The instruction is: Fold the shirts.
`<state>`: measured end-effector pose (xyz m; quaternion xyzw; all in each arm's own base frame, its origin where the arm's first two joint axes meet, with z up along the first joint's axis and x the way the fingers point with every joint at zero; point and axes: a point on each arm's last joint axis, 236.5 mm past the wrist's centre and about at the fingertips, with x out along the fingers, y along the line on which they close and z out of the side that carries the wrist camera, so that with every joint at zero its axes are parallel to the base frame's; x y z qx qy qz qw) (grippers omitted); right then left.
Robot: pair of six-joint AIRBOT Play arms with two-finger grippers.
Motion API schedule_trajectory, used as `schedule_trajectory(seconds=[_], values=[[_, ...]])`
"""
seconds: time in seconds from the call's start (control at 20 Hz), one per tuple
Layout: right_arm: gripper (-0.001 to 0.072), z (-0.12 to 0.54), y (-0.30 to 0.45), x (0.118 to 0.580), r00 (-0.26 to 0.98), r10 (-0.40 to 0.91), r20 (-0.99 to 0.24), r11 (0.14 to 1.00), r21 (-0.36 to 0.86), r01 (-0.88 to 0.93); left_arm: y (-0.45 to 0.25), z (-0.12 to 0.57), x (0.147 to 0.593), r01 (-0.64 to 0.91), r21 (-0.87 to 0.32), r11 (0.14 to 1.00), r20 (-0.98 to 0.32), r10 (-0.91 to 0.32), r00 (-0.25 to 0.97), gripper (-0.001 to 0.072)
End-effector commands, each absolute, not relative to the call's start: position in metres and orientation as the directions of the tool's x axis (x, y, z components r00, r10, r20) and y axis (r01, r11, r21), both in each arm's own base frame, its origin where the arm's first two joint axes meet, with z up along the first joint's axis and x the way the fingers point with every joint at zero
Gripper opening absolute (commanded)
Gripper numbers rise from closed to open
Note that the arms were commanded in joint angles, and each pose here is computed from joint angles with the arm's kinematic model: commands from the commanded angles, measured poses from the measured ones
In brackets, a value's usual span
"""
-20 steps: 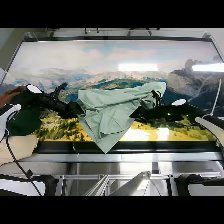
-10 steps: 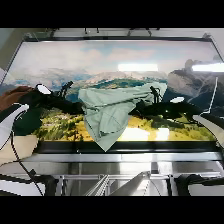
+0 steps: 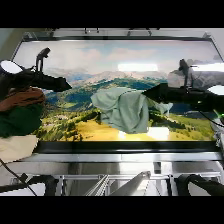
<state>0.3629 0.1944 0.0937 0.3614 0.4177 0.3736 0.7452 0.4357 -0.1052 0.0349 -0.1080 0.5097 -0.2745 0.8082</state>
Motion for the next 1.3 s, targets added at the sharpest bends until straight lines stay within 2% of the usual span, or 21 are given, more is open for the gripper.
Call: schedule_trajectory(seconds=[0.0, 0.1, 0.2, 0.25, 0.35, 0.4, 0.65, 0.8, 0.95, 1.0, 1.05, 1.1, 1.25], values=[[0.0019, 0.100, 0.188, 0.350, 0.375, 0.836, -0.401, 0.510, 0.820, -0.259, -0.100, 0.038, 0.409, 0.326, -0.504, 0.799, -0.774, -0.586, 0.240, 0.0024], [0.0019, 0.074, 0.197, 0.341, 0.330, 0.827, -0.456, 0.538, 0.812, -0.226, -0.123, 0.008, 0.382, 0.268, -0.626, 0.732, -0.734, -0.670, 0.116, 0.0024], [0.0019, 0.048, 0.208, 0.330, 0.292, 0.823, -0.488, 0.549, 0.815, -0.185, -0.150, -0.009, 0.370, 0.221, -0.733, 0.643, -0.647, -0.760, 0.061, 0.0023], [0.0019, 0.038, 0.211, 0.326, 0.278, 0.820, -0.499, 0.554, 0.815, -0.169, -0.164, -0.016, 0.365, 0.204, -0.776, 0.597, -0.603, -0.797, 0.039, 0.0160], [0.0019, 0.027, 0.215, 0.318, 0.253, 0.822, -0.510, 0.555, 0.818, -0.152, -0.185, -0.032, 0.362, 0.142, -0.825, 0.548, -0.551, -0.834, 0.015, 0.0624], [0.0019, 0.026, 0.216, 0.316, 0.248, 0.823, -0.510, 0.553, 0.819, -0.150, -0.196, -0.040, 0.362, 0.116, -0.842, 0.527, -0.531, -0.847, -0.001, 0.0709], [0.0019, 0.028, 0.220, 0.314, 0.241, 0.831, -0.501, 0.543, 0.826, -0.153, -0.251, -0.073, 0.359, 0.137, -0.851, 0.508, -0.523, -0.843, -0.123, 0.0708], [0.0019, 0.029, 0.221, 0.313, 0.234, 0.834, -0.500, 0.540, 0.827, -0.156, -0.283, -0.084, 0.373, 0.158, -0.841, 0.517, -0.537, -0.831, -0.146, 0.0707], [0.0019, 0.029, 0.223, 0.311, 0.227, 0.836, -0.499, 0.538, 0.828, -0.160, -0.299, -0.095, 0.384, 0.141, -0.841, 0.522, -0.540, -0.825, -0.167, 0.0652], [0.0019, 0.029, 0.223, 0.311, 0.226, 0.836, -0.500, 0.539, 0.826, -0.167, -0.300, -0.097, 0.385, 0.121, -0.845, 0.520, -0.534, -0.826, -0.179, 0.0519], [0.0019, 0.029, 0.223, 0.311, 0.227, 0.836, -0.499, 0.539, 0.825, -0.169, -0.302, -0.097, 0.384, 0.116, -0.854, 0.508, -0.521, -0.829, -0.206, 0.0243], [0.0019, 0.029, 0.222, 0.311, 0.229, 0.836, -0.500, 0.540, 0.824, -0.170, -0.302, -0.094, 0.382, 0.119, -0.863, 0.490, -0.505, -0.831, -0.233, 0.0002], [0.0019, 0.037, 0.216, 0.313, 0.243, 0.837, -0.490, 0.535, 0.827, -0.175, -0.302, -0.055, 0.386, 0.142, -0.897, 0.420, -0.443, -0.862, -0.247, 0.0002]])
